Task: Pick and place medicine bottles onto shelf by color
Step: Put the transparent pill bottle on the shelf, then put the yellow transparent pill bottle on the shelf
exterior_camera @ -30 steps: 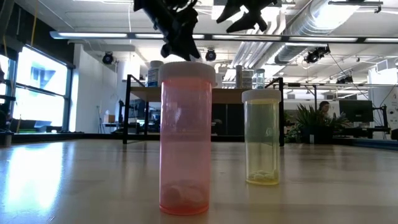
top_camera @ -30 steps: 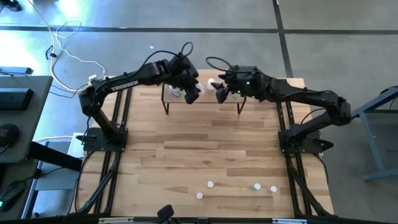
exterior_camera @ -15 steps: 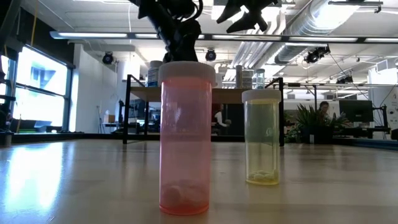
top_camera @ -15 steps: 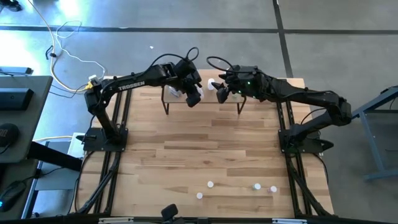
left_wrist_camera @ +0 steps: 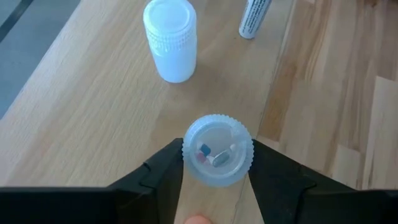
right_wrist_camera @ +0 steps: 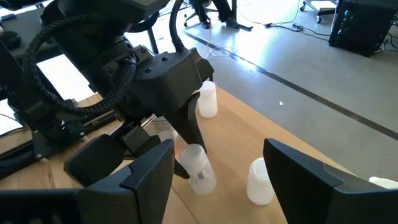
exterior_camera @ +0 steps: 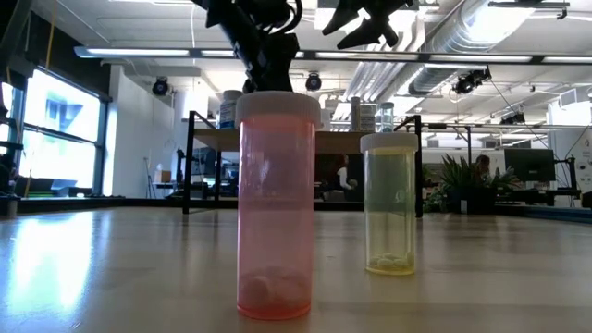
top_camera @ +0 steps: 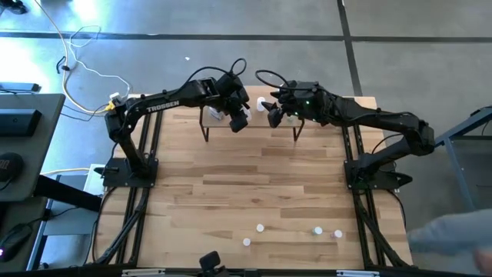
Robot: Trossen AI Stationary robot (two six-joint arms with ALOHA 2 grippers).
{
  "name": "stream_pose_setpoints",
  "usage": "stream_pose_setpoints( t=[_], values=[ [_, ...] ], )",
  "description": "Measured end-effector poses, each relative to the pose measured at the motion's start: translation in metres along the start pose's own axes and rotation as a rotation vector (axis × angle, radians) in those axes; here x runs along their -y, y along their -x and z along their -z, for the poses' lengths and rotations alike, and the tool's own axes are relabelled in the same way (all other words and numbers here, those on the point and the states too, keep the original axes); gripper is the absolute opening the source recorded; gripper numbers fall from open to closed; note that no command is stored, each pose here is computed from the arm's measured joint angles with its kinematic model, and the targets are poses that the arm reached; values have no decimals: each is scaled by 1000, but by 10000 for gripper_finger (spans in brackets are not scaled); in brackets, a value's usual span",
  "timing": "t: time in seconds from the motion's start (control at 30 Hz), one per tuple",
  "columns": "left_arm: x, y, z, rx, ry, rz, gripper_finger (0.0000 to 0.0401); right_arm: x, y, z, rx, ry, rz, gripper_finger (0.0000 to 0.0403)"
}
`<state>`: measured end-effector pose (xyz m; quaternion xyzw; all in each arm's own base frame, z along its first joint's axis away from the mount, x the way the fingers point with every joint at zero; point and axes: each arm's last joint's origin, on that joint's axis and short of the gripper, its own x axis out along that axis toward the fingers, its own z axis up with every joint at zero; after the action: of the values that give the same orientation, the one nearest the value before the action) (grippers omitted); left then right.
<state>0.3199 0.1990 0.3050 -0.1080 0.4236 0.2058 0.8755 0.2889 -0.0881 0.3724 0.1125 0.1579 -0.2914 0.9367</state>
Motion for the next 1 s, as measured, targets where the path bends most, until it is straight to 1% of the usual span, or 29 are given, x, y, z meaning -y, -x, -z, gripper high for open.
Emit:
stream_pose_setpoints(
  t=[0.3,0.5,0.6,0.7,0.87,1.0],
  values=[
    [0,0,0,1,-15,-3,167,0,0,0,-1,16,0,238],
    [0,0,0,0,-27,-14,168,0,0,3,-35,26,3,238],
    [-1,0,0,-2,-30,-43,169,0,0,4,-44,27,-7,238],
    [-2,0,0,-3,-29,-66,179,0,0,4,-49,9,-18,238],
    [-1,0,0,-4,-47,-63,201,0,0,5,-52,-8,-28,238],
    [4,0,0,-3,-64,-50,211,-1,0,5,-53,-9,-33,238]
  ],
)
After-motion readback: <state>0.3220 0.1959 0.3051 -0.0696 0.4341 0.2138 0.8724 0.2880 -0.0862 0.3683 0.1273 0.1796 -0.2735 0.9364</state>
